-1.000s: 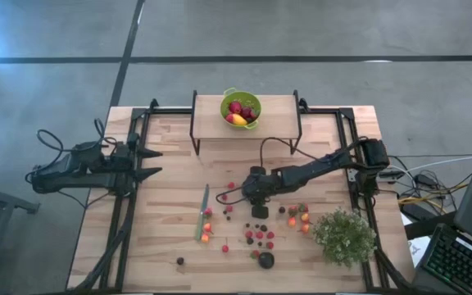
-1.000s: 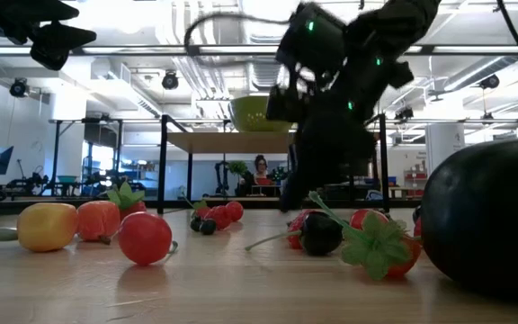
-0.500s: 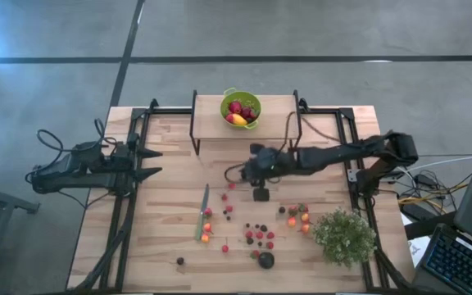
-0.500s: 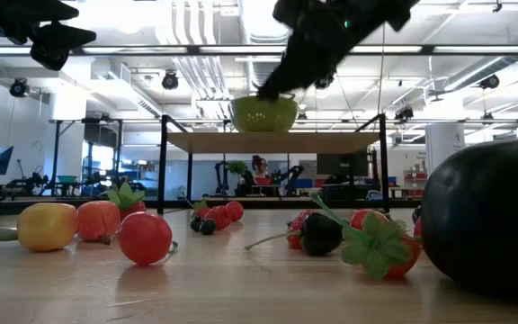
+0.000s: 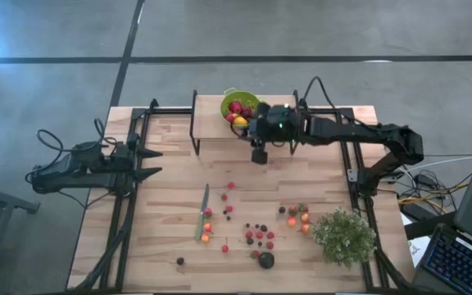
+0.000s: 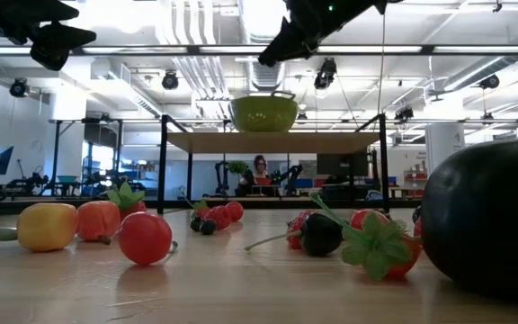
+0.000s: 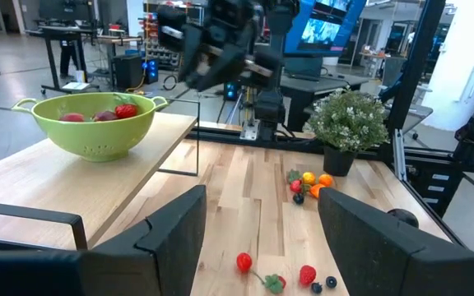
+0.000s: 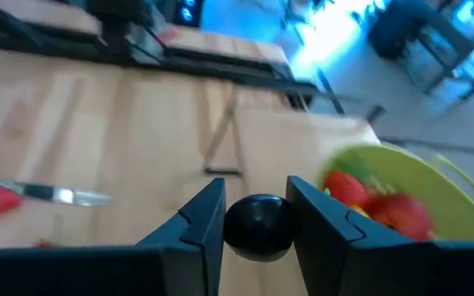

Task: Pick & Place Fruit
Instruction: Put the black cherry into the green colander on the shelf

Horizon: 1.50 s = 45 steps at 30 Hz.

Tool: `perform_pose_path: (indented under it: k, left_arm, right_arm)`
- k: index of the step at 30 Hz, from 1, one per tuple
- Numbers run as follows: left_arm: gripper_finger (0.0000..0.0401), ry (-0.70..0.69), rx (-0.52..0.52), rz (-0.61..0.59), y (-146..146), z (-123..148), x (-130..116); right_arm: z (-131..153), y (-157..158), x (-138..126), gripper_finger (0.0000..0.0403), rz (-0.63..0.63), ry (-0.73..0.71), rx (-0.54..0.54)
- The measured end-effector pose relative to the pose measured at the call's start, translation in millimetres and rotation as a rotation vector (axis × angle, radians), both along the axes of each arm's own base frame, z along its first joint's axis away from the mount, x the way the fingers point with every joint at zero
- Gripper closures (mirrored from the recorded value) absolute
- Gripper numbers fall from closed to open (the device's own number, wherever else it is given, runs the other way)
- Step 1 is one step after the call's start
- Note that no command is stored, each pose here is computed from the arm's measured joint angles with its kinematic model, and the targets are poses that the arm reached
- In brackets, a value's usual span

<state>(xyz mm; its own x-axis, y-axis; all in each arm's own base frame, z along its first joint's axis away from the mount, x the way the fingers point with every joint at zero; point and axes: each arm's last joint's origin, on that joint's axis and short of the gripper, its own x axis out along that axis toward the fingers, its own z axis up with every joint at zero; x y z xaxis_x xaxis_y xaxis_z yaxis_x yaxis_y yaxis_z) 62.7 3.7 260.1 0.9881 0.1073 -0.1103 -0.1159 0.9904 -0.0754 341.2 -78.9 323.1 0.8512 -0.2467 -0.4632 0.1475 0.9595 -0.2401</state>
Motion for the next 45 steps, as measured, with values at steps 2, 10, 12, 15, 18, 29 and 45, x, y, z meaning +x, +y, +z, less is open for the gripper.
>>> perform_pose_path:
  k: [2,10,12,15,18,29,45]
  left_arm:
    - [0.016,0.0,0.0,0.0,0,0,0]
    - [0.016,0.0,0.0,0.0,0,0,0]
    - [0.016,0.0,0.0,0.0,0,0,0]
    - [0.016,0.0,0.0,0.0,0,0,0]
    - [0.016,0.0,0.0,0.0,0,0,0]
    - [0.016,0.0,0.0,0.0,0,0,0]
    - [0.016,0.0,0.0,0.0,0,0,0]
  right_arm:
    - [4,-13,0,0.0293,-0.035,0.0,0.001]
    - [-1,-58,-8,0.0298,-0.163,0.044,0.023]
    - [0,-68,-13,0.0297,-0.19,0.038,0.028]
    - [-1,-79,-19,0.0289,-0.225,0.042,0.057]
    - [-1,-87,-23,0.0285,-0.214,0.025,0.104]
    - [-2,-92,-25,0.0284,-0.212,0.026,0.119]
    - [-10,-94,-20,0.0254,-0.232,0.031,0.156]
